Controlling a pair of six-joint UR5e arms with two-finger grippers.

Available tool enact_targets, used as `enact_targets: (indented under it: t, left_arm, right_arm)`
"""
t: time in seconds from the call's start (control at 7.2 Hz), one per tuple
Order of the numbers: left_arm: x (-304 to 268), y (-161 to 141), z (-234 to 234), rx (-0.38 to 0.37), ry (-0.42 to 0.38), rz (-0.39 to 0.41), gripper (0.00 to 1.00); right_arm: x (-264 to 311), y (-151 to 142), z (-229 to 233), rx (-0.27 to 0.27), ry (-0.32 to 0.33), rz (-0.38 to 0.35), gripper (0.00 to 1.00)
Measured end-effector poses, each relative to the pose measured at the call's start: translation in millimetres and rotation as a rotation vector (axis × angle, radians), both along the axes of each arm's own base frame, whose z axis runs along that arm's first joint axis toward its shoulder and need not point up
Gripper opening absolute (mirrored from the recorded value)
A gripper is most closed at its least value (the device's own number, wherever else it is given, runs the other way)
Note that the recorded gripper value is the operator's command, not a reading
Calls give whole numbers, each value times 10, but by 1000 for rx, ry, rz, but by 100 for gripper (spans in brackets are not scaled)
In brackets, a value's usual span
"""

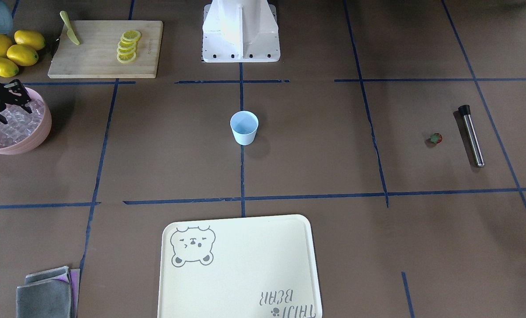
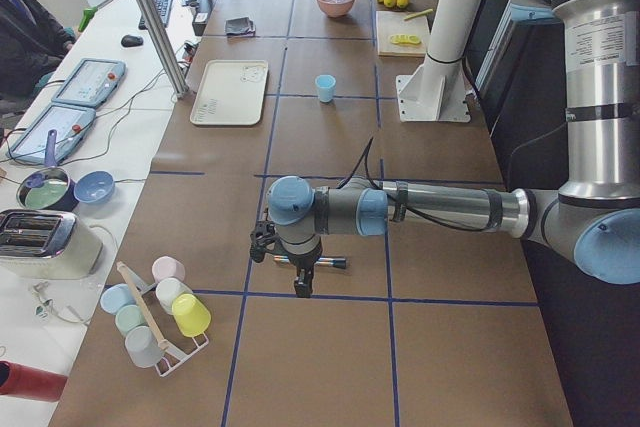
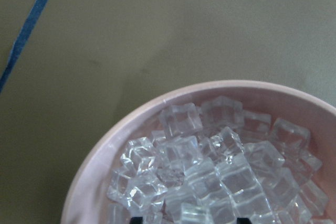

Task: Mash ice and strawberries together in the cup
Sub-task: 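Grasp another ice cube from the bowl with the right gripper and lift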

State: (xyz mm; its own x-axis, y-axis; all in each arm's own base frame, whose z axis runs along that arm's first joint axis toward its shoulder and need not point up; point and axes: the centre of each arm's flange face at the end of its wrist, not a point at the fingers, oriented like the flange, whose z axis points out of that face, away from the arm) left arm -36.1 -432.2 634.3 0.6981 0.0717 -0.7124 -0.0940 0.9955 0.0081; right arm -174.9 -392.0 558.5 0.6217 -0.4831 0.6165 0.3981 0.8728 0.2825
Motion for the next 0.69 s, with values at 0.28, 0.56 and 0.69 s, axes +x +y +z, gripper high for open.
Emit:
enact_targets:
  t: [0.28, 0.56, 0.69]
  left_arm:
    - [0, -1, -4, 2, 0, 0, 100]
    - [0, -2, -6, 2, 0, 0, 100]
    - [0, -2, -8, 3, 0, 0, 100]
  right_arm:
    - [-11, 15, 61, -10, 10, -3, 52]
    - [-32, 37, 94, -16, 15, -10, 17]
    - [-40, 38, 99, -16, 15, -12, 14]
